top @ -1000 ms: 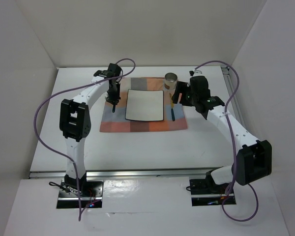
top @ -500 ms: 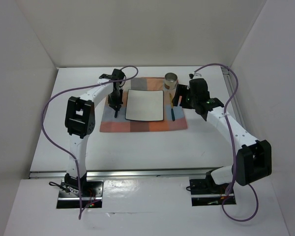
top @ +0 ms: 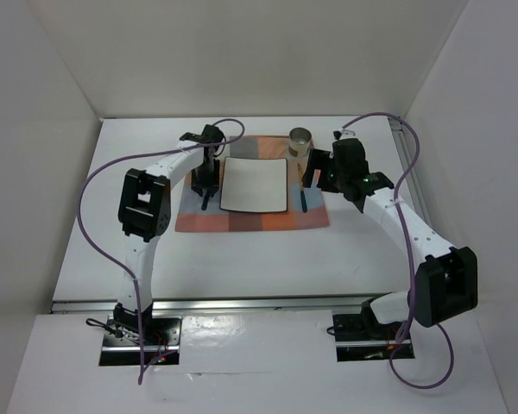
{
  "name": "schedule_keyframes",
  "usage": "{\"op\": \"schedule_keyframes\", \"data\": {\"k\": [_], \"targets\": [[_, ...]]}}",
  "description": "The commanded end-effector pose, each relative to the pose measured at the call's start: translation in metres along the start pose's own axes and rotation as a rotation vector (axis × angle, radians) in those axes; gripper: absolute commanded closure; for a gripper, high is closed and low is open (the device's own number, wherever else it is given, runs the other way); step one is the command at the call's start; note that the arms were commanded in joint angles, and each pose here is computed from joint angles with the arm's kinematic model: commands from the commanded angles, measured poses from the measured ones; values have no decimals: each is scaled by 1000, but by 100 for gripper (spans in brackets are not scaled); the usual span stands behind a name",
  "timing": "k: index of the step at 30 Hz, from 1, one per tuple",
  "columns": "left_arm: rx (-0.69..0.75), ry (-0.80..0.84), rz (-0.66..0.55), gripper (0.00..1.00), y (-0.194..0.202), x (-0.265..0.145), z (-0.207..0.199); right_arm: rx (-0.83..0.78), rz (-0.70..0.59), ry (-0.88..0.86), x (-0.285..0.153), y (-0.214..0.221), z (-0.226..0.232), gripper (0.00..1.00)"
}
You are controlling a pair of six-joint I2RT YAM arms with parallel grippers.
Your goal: Set the dinner table for one person
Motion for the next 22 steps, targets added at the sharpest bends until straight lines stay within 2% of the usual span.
{"op": "schedule_keyframes", "data": {"k": [1,3,7,11,12,16,22], "targets": [[-32,-2,-66,48,-12,-25,1,4,-46,33,-16,-9,-4,5],[-11,3,-95,38,-20,-45,2,4,-43,43,-22,-16,-4,1],[-3,47,-164,33,-32,-87,3,32,-31,124,-30,-25,-11,0],[-7,121,-232,33,-34,-136,7,120,-1,259,-32,-24,-23,0],[-16,151,-279,33,-35,-161,12,133,15,292,-33,-20,-26,0],[-11,310,-370,33,-22,-211,18,167,23,303,-40,-27,-27,0],[-24,454,-497,33,-4,-251,30,171,50,319,-49,-27,-28,0]]}}
Point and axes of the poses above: each gripper's point midway between its finger pads, its own x axis out along the fingers, its own z axis along the line the jaws close on, y = z × x, the point moved 7 cm from there along -x, back along the fingers, and after that the axes turned 14 degrees about -x, right-handed, at the moved point
